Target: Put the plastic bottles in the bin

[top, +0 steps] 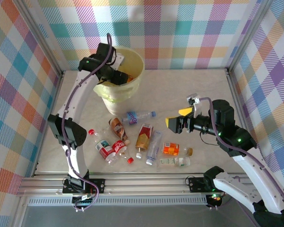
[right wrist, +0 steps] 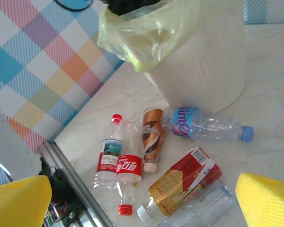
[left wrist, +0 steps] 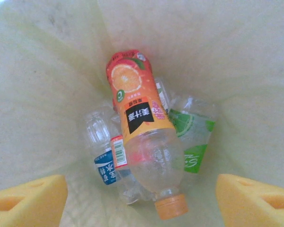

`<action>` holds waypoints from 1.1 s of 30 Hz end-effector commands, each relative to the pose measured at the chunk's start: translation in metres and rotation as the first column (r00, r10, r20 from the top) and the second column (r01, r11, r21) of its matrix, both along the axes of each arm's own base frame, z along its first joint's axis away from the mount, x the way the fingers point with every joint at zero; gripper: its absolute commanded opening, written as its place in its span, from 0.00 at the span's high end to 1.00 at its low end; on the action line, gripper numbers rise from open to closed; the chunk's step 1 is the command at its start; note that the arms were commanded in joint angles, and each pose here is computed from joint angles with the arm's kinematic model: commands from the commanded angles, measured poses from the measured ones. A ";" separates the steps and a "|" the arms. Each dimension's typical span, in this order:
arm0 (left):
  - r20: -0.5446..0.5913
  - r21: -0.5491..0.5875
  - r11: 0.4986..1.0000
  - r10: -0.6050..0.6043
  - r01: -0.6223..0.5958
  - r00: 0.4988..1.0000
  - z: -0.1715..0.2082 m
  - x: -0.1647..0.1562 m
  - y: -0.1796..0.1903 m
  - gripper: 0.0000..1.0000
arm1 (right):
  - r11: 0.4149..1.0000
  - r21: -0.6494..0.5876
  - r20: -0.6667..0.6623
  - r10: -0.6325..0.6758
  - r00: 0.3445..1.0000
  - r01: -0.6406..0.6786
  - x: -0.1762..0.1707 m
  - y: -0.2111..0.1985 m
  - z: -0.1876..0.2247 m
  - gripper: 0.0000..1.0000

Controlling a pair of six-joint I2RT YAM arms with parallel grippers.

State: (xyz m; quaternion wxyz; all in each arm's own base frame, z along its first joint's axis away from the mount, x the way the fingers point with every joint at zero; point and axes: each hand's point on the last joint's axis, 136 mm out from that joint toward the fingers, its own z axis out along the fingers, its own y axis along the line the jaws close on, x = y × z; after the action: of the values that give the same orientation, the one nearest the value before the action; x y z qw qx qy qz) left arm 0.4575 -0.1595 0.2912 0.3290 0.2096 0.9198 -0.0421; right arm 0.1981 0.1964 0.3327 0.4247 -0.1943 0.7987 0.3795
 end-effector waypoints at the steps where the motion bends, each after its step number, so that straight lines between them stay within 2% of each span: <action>1: 0.105 -0.113 0.993 0.023 -0.011 0.994 0.057 -0.016 0.000 0.17 | 0.992 -0.042 -0.034 -0.118 0.992 0.117 0.013 -0.013 -0.015 0.00; 3: 0.136 -0.169 0.986 0.021 0.003 0.991 0.073 -0.022 -0.004 0.16 | 0.984 -0.069 -0.035 -0.168 0.985 0.165 0.019 -0.020 -0.022 0.00; 10: 0.205 -0.367 0.922 -0.045 0.120 0.978 0.118 -0.059 -0.025 0.00 | 0.962 -0.137 -0.017 -0.242 0.970 0.237 0.036 -0.028 -0.039 0.00; 15: 0.184 -0.504 0.831 -0.166 0.238 0.969 0.129 -0.103 -0.048 0.00 | 0.938 -0.218 -0.004 -0.276 0.961 0.269 0.054 -0.031 -0.054 0.00; 23: 0.130 -0.565 0.733 -0.375 0.379 0.918 0.100 -0.174 -0.095 0.00 | 0.914 -0.280 -0.070 -0.323 0.944 0.292 0.087 -0.043 -0.074 0.06; 33: 0.123 -0.623 0.564 -0.612 0.541 0.781 0.053 -0.239 -0.165 0.00 | 0.849 -0.365 -0.123 -0.451 0.884 0.383 0.141 -0.093 -0.103 0.01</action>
State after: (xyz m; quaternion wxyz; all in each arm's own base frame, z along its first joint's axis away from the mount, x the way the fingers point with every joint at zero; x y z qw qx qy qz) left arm 0.2338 -0.3062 0.3233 0.2792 0.3422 0.7913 -0.4227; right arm 0.3257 0.1118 0.2179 0.3580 -0.0323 0.9185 0.1650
